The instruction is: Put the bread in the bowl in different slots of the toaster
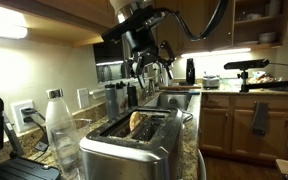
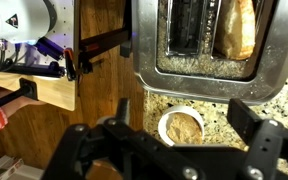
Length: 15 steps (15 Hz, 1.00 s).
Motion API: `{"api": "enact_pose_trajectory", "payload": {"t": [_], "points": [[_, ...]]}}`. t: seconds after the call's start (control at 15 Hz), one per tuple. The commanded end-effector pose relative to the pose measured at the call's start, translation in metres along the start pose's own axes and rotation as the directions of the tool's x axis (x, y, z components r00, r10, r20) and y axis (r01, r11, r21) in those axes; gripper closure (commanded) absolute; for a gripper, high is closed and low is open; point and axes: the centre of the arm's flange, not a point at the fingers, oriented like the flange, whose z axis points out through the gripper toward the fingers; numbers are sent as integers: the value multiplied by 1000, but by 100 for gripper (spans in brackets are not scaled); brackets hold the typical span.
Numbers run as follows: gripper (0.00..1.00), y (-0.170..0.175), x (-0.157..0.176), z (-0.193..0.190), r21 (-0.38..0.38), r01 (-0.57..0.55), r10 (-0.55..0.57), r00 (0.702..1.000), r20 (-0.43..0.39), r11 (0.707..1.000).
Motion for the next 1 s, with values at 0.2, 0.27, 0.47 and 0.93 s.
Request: {"api": "enact_pose_trajectory", "payload": {"t": [0.2,0.27,0.47,0.93], "points": [[0,-21,11,5,51,-153,152,988,31,987],[0,-25,11,7,58,-179,178,984,31,982],[0,-29,15,13,67,-246,243,969,43,967],[0,-4,55,16,60,-406,404,914,51,912]]}}
